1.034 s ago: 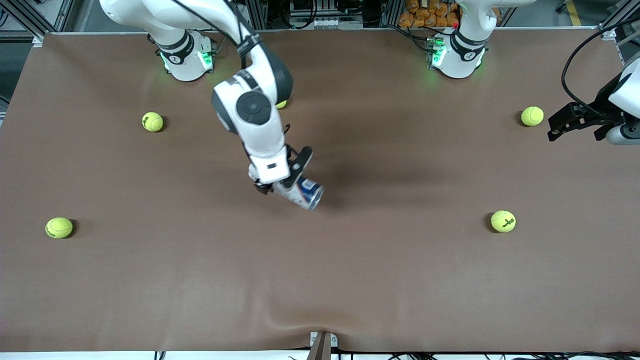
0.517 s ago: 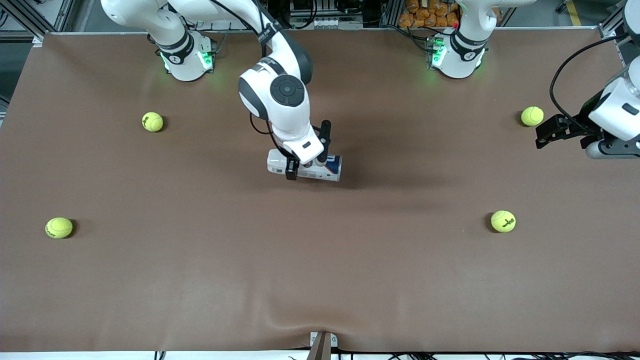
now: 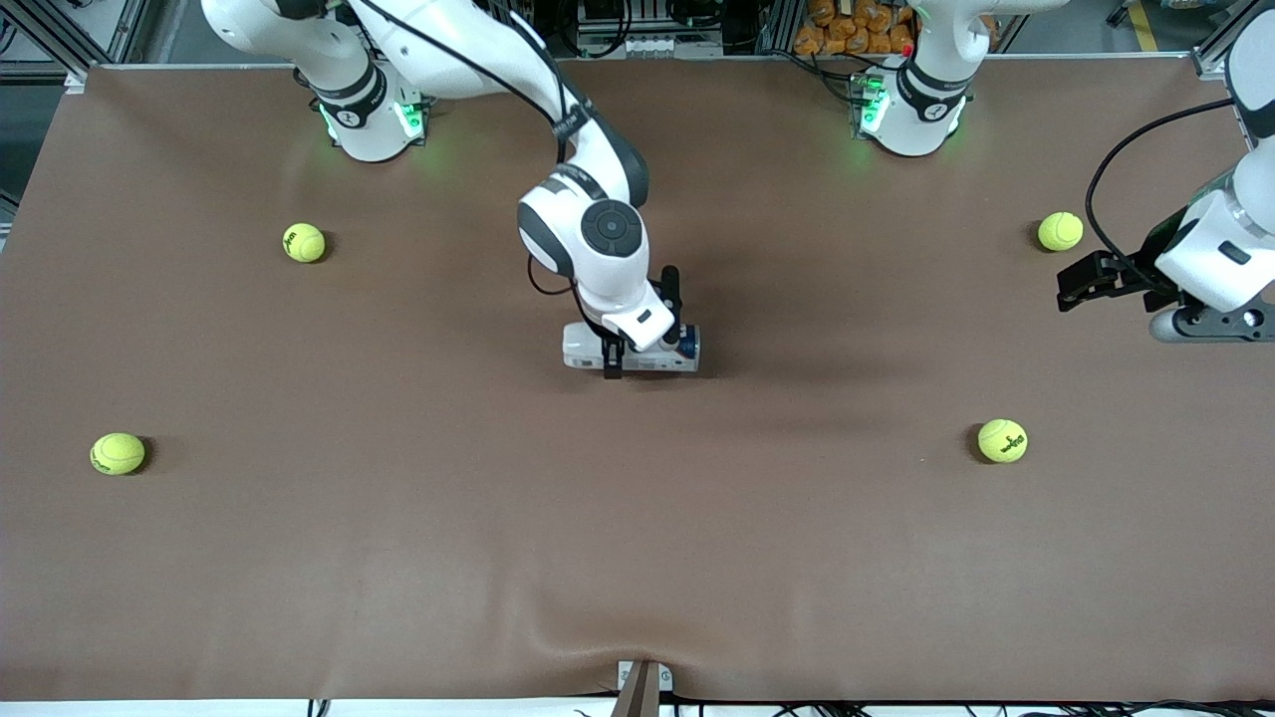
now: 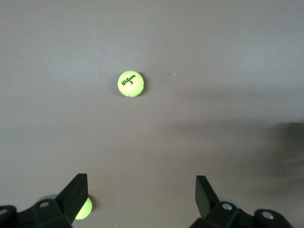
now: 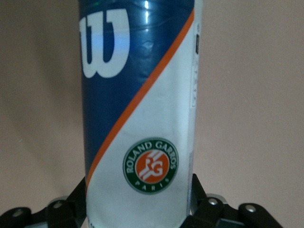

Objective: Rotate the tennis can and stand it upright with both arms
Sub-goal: 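Open the right gripper and withdraw while the left gripper approaches the can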

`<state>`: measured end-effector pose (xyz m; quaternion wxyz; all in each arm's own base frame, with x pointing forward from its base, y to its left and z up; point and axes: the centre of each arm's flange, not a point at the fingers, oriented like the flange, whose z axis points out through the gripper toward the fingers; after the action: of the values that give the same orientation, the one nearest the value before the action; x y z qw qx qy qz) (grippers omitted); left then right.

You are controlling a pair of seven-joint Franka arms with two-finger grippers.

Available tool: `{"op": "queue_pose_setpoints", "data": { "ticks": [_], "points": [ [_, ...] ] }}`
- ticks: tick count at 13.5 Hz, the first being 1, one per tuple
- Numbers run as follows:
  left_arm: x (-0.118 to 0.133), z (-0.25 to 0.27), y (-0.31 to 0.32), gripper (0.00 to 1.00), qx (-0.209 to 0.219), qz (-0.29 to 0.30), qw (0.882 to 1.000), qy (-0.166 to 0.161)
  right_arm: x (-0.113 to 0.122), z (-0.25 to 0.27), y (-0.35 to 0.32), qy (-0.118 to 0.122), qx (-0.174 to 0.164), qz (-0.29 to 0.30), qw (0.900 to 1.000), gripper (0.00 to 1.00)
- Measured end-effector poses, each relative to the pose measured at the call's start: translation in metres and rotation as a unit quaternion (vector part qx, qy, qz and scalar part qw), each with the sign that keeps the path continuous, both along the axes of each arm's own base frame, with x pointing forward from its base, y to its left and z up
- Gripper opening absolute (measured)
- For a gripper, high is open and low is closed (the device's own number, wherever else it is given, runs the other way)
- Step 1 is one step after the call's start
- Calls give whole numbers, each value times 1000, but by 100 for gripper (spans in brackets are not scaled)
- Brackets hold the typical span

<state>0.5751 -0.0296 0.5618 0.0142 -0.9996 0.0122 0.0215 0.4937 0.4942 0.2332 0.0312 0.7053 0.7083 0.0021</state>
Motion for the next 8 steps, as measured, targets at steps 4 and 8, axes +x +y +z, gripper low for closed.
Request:
{"op": "queue_pose_setpoints", "data": {
  "ticks": [4,8],
  "points": [
    [10,-26,-6,100,0,-5,1000,22,-4,-24,7,-1,4,7,1000,96],
    [16,-48,-39,100,-24,-26,998,42,0,-26,9,-12,13,7,1000,100]
  ]
}}
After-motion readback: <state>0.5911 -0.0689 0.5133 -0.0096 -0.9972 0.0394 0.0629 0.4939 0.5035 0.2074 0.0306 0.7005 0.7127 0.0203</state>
